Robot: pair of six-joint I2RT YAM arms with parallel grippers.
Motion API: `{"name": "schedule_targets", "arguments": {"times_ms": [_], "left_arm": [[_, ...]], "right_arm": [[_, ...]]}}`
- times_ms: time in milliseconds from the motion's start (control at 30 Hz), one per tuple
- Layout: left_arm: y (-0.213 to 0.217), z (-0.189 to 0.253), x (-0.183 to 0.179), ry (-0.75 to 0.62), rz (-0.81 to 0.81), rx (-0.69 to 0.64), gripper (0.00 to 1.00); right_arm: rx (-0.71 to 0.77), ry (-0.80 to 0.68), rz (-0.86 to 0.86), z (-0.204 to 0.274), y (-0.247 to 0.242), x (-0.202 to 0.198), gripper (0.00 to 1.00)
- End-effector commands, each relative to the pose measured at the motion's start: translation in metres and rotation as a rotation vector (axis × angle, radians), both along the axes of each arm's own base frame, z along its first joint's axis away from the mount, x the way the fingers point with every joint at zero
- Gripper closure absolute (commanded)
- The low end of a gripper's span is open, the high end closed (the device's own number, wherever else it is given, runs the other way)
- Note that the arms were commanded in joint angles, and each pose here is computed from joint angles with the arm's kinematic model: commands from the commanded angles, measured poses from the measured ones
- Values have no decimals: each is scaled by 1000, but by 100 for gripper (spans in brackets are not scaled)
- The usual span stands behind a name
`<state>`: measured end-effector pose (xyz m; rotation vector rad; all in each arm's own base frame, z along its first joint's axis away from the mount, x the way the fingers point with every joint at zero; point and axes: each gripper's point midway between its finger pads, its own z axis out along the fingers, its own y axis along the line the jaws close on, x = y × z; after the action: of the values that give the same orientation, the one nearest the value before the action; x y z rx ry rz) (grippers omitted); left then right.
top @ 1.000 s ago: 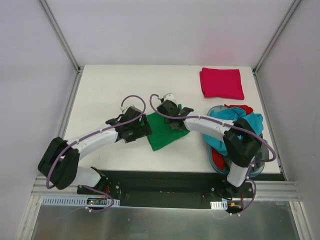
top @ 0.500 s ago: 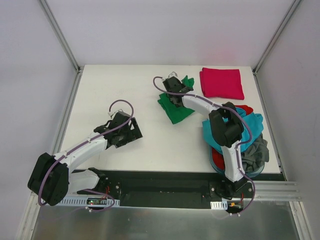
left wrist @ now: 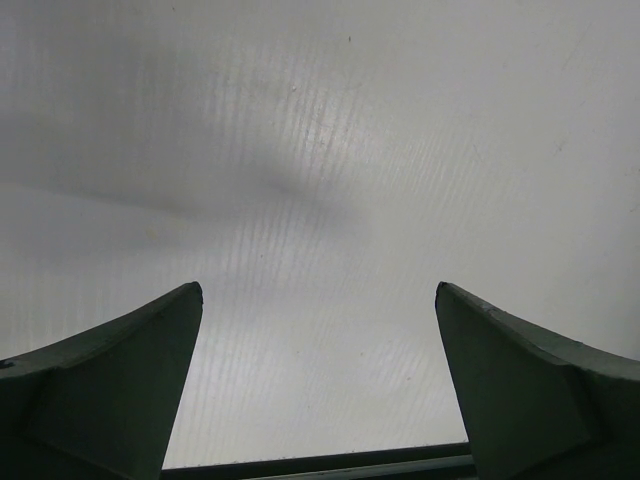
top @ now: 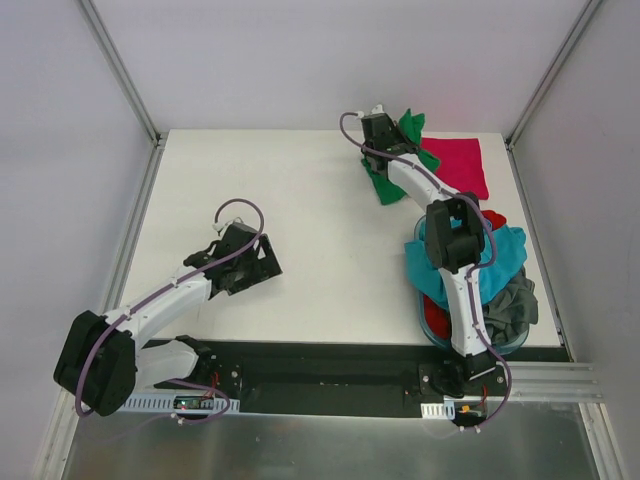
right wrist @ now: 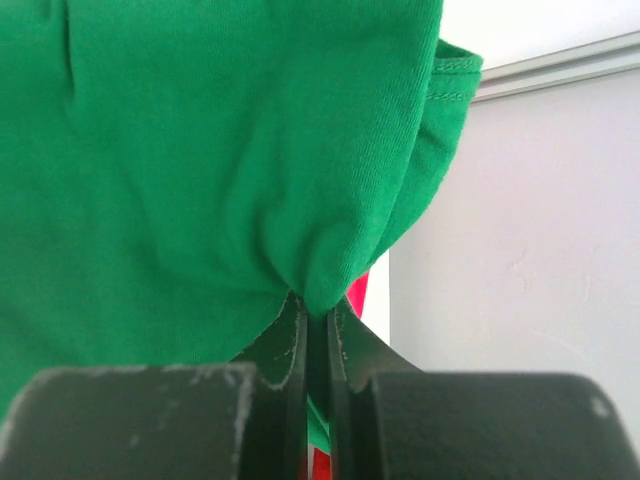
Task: Fold and stack the t-shirts
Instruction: Put the neatly folded tshirt into the corner of the board with the right arm
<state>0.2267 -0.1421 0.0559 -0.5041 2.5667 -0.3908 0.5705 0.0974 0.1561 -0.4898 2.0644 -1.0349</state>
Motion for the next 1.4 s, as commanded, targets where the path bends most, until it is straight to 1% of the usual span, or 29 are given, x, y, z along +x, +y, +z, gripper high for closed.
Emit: {"name": "schedule_targets", "arguments": {"times_ms": [0,200,400,567,900,1167,1367], "left_arm": [[13,5,1,-40,18,38,1],[17,7,3,-56,27,53,1],[18,6,3,-56,26,64,1],[21,3,4,-53,35,79,1],[23,1,3,-47,39,87,1],[26,-3,1,-42,49,99,1],[27,-4,1,-41,51,102,1]], "right_arm": [[-23,-105,-25,43,-13,20,99],[3,-161,-12,76,-18,26,99],[-3,-203,-26,112,-24,19,99],[32,-204,-11,126,-25,11,99],[87,-271,-27,166,-31,5,99],[79,-276,-28,174,-40,9,99],[126,-238,-34,146,-47,14,99]]}}
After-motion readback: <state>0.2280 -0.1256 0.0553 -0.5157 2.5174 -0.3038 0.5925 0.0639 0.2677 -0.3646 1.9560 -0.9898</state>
